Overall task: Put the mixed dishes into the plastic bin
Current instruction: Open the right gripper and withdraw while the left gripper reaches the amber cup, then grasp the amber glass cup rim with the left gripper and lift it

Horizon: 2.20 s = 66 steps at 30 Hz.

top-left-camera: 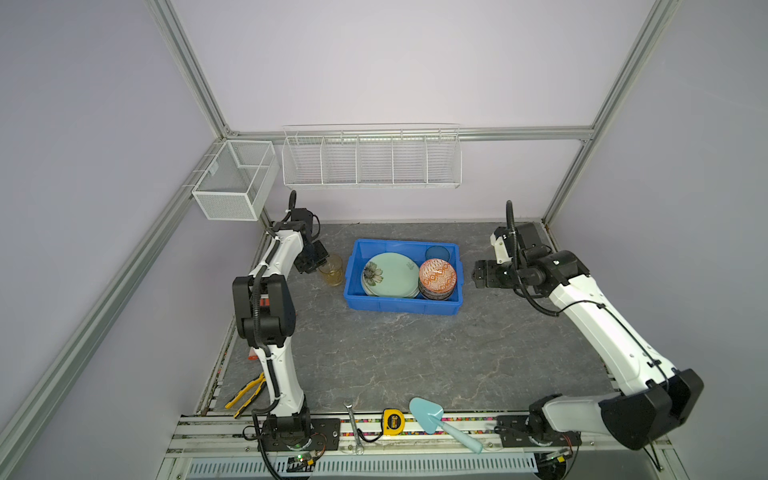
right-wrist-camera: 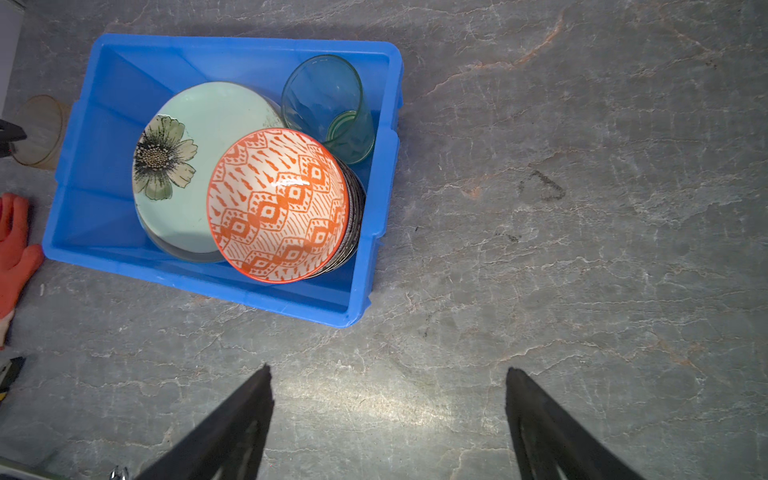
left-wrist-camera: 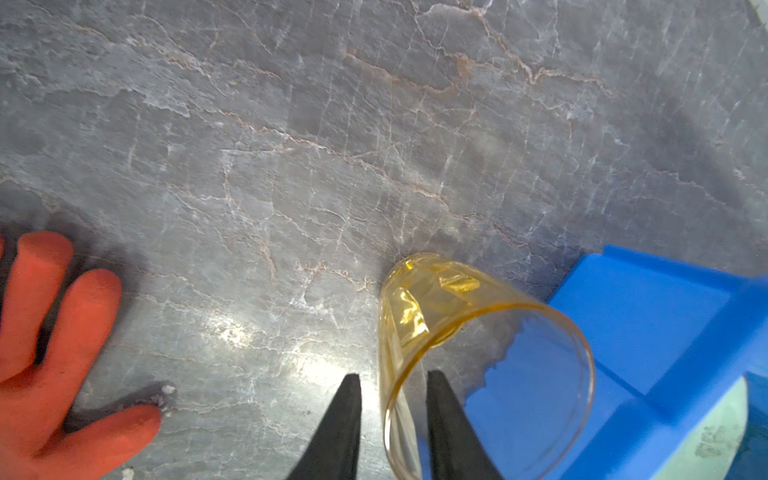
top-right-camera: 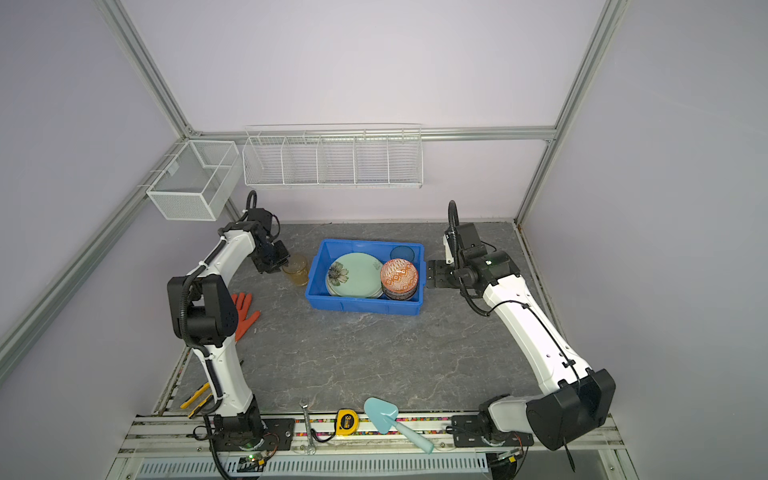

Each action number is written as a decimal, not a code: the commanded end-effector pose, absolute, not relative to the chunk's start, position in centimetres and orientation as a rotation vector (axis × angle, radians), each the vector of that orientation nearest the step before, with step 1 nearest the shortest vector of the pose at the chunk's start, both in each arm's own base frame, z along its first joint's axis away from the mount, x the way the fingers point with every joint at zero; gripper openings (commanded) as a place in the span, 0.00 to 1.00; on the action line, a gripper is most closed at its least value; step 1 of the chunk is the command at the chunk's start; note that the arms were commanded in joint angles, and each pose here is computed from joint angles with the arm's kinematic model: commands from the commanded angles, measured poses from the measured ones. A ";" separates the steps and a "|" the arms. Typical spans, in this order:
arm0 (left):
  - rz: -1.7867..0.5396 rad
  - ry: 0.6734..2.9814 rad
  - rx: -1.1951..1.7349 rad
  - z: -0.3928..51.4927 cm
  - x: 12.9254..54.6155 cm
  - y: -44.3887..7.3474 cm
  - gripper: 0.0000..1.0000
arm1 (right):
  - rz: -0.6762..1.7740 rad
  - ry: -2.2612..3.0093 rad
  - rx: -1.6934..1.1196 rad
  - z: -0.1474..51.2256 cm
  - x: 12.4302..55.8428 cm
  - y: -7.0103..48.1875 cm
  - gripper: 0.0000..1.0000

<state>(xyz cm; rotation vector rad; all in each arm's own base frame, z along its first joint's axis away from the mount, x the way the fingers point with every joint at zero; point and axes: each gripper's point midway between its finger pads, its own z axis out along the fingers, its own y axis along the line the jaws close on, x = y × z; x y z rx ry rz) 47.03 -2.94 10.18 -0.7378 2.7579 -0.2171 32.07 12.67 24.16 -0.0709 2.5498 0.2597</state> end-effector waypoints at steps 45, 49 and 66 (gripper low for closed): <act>-0.341 2.793 -0.445 18.7 30.3 -9.7 0.00 | 0.651 2.564 -0.590 23.5 31.1 35.1 0.96; -0.357 2.819 -0.400 17.9 29.9 -12.0 0.00 | 0.664 2.581 -0.598 22.5 30.0 36.2 0.97; -0.341 2.920 -0.221 15.4 28.2 -17.9 0.00 | 0.610 2.626 -0.598 20.0 28.4 37.7 0.99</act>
